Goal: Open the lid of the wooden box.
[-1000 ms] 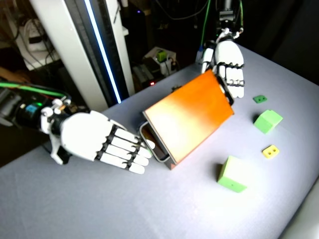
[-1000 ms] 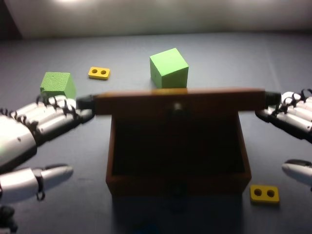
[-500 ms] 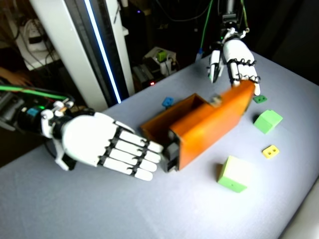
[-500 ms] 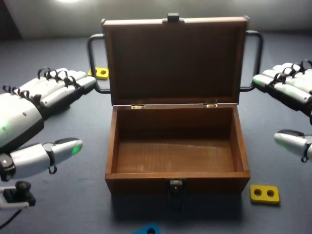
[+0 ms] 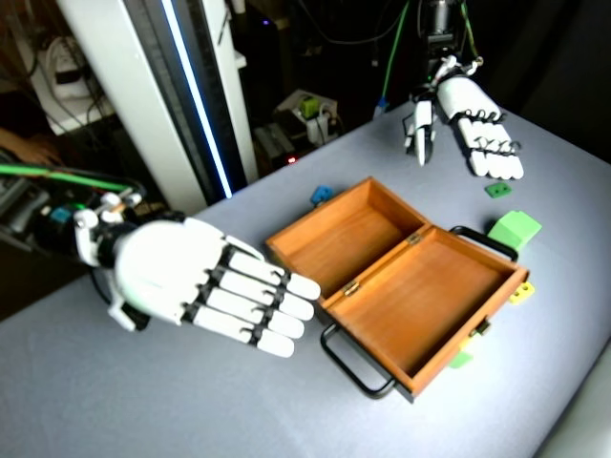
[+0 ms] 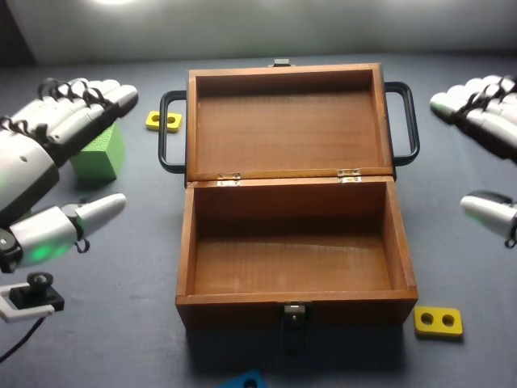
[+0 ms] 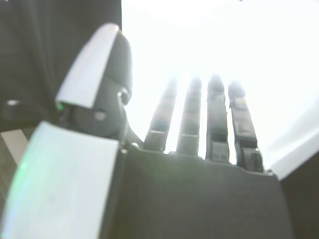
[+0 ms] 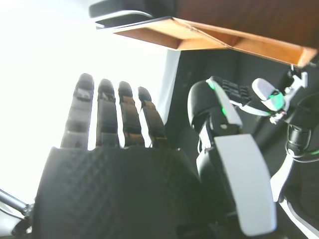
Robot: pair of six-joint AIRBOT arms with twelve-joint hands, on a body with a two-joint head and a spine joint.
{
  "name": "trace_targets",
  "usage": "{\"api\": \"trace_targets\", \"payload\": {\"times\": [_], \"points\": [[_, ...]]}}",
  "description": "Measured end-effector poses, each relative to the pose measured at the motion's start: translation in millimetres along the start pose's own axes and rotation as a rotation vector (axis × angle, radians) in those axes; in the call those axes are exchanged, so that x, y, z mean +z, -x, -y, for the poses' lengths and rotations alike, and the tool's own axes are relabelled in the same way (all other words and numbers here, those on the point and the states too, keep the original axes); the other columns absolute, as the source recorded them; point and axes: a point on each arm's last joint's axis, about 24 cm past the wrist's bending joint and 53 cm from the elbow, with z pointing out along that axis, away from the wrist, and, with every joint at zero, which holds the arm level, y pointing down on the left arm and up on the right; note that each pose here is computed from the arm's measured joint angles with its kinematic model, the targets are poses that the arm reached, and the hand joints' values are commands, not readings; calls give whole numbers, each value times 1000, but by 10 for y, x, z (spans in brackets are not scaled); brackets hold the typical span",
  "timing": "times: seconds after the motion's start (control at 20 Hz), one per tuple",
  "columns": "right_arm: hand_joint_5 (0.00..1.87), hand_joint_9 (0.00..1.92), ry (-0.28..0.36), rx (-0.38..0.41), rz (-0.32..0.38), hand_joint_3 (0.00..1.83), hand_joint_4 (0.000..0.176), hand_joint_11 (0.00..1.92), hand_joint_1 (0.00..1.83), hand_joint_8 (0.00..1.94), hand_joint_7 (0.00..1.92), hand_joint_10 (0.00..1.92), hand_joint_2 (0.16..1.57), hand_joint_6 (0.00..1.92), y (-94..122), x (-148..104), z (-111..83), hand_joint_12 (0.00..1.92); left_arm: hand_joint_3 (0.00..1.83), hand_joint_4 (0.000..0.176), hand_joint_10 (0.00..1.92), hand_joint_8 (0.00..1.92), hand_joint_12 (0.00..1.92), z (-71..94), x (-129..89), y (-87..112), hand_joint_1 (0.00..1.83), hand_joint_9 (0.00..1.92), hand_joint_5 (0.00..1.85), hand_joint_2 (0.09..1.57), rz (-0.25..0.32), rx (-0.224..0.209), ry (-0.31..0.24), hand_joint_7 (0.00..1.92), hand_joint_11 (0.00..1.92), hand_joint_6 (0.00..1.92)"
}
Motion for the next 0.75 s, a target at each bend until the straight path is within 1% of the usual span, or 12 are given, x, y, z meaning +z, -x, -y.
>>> {"api": "trace_targets", "payload": {"times": [0.05,0.1,0.15,0.2,0.25,0.3,0.35,0.5,0.6,0.65,0.7,0.75], "points": [[0,0,9,-9,23,0,65,0,187,0,0,0,1440,0,83,-11,-25,0,4,30,0,0,0,9,-1,31,428,0,0,1402,13,1,-4,0,0,0],[0,0,9,-12,46,0,80,0,165,0,0,0,1422,0,157,-33,-42,0,2,22,0,0,0,19,-1,63,444,0,0,1402,27,0,-8,0,0,0],[0,0,16,-21,61,0,38,0,199,0,0,0,1436,0,214,-51,-60,0,3,38,0,0,0,33,-2,97,373,0,0,1403,41,1,-14,0,0,0],[0,0,20,-33,70,0,27,0,229,0,0,0,1438,0,258,-65,-80,0,4,54,0,0,0,51,-5,141,346,0,0,1407,61,-1,-22,0,0,0],[0,0,27,-38,85,0,28,0,300,0,0,0,1443,0,311,-77,-102,0,1,81,0,0,0,73,-10,201,357,0,0,1403,85,-4,-31,0,0,0],[0,0,35,-42,97,0,28,0,300,0,0,0,1443,0,350,-86,-127,0,1,81,0,0,0,93,-15,240,357,0,0,1403,102,-5,-40,0,0,0],[0,0,40,-46,113,0,55,0,285,0,0,0,1425,0,402,-105,-151,0,0,117,0,0,0,122,-21,281,377,0,0,1395,119,-5,-52,0,0,0],[0,0,59,-62,144,0,38,0,201,0,0,0,1422,0,488,-147,-214,0,7,126,0,0,0,184,-34,332,307,0,0,1417,143,-6,-75,0,0,0],[0,0,67,-69,161,2,50,0,252,0,0,0,1432,0,546,-160,-232,0,8,131,0,0,0,207,-38,350,238,0,0,1422,146,-2,-84,0,0,0],[0,0,71,-72,173,2,54,0,227,0,0,0,1433,0,584,-170,-247,0,12,110,0,0,0,223,-41,367,165,0,0,1438,148,3,-89,0,0,0],[0,0,74,-78,188,0,47,0,192,0,0,0,1426,0,632,-202,-256,0,10,104,0,0,0,239,-46,400,120,0,0,1442,160,3,-96,0,0,0],[0,0,76,-87,199,6,19,0,147,0,0,0,1441,0,676,-228,-281,0,10,118,0,0,0,271,-56,435,109,0,0,1445,173,5,-109,0,0,0]]}}
